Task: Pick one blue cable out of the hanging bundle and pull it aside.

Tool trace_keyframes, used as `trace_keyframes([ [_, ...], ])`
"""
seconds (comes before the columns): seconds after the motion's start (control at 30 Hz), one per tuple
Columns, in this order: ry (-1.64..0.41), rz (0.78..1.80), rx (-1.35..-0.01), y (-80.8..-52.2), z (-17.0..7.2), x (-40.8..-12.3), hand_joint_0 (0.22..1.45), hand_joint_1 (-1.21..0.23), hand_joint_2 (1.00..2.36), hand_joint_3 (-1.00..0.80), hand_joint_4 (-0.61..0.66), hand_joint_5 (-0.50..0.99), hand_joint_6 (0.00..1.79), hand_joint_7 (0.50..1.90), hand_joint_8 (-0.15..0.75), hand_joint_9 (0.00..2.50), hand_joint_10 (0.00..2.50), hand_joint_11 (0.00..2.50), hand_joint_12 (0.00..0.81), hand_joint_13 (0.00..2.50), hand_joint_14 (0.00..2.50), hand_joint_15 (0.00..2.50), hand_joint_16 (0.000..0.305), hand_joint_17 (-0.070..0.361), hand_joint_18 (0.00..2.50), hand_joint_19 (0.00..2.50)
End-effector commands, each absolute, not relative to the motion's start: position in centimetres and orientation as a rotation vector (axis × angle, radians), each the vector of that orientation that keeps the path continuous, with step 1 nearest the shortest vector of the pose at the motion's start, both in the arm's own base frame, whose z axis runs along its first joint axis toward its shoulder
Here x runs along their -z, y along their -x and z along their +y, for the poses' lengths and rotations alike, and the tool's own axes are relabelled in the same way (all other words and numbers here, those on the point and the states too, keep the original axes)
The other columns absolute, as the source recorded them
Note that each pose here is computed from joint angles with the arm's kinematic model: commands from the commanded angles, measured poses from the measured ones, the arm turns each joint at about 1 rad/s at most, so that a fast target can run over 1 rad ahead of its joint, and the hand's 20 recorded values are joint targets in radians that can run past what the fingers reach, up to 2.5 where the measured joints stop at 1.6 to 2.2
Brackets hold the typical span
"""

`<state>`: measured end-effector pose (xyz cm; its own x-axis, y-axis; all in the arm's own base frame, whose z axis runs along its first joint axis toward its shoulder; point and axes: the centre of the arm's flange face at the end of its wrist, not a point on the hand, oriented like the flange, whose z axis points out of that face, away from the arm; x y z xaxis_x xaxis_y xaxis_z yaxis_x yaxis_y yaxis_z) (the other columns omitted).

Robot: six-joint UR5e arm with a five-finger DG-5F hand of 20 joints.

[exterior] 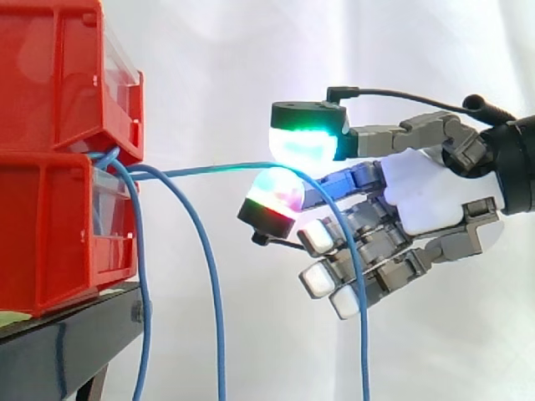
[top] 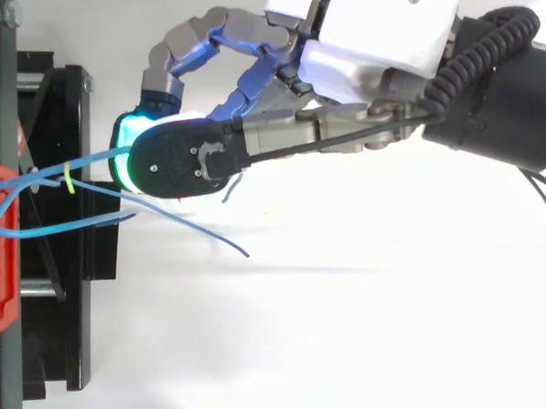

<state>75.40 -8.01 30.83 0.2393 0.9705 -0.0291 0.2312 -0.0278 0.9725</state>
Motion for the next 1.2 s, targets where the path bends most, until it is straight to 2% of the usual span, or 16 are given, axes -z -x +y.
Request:
trace_keyframes([
  [0.0,-1.481,1.186,-0.905,-75.22,-8.22,-31.48,0.6,-0.74,1.01,-0.14,-0.01,-0.1,0.94,0.85,0.303,1.04,0.02,0.57,0.374,0.9,0.02,0.48,0.059,0.133,0.79,0.46],
  [0.13,-1.479,1.192,-0.894,-74.99,-8.27,-31.87,0.59,-0.73,1.01,-0.16,-0.01,-0.1,0.93,0.87,0.297,1.03,0.02,0.58,0.367,0.88,0.02,0.48,0.057,0.129,0.77,0.48],
  [0.37,-1.484,1.204,-0.882,-74.78,-8.4,-31.88,0.63,-0.78,1.01,-0.03,-0.1,-0.1,0.95,0.9,0.301,1.04,0.02,0.57,0.374,0.9,0.02,0.47,0.059,0.134,0.79,0.45],
  [0.43,-1.483,1.204,-0.884,-74.8,-8.38,-31.89,0.65,-0.79,1.01,-0.06,-0.13,-0.11,0.96,0.86,0.291,1.02,0.02,0.58,0.36,0.88,0.02,0.48,0.056,0.127,0.76,0.46],
  [0.6,-1.486,1.202,-0.882,-74.76,-8.61,-31.88,0.66,-0.79,1.02,-0.2,-0.08,-0.13,0.96,0.84,0.256,0.97,0.02,0.59,0.329,0.83,0.02,0.5,0.05,0.111,0.69,0.5],
  [0.8,-1.488,1.2,-0.882,-74.74,-8.73,-31.88,0.64,-0.77,1.01,-0.34,-0.02,-0.13,0.95,0.83,0.255,0.96,0.02,0.59,0.324,0.83,0.02,0.49,0.049,0.109,0.68,0.49],
  [1.0,-1.486,1.202,-0.882,-74.76,-8.61,-31.88,0.59,-0.7,1.01,-0.41,0.0,-0.13,0.95,0.78,0.253,0.96,0.02,0.6,0.328,0.83,0.02,0.5,0.049,0.111,0.68,0.5],
  [1.17,-1.49,1.204,-0.88,-74.7,-8.62,-31.85,0.53,-0.59,1.0,-0.5,0.02,-0.13,0.93,0.79,0.277,0.98,0.02,0.59,0.346,0.84,0.02,0.49,0.052,0.117,0.7,0.5],
])
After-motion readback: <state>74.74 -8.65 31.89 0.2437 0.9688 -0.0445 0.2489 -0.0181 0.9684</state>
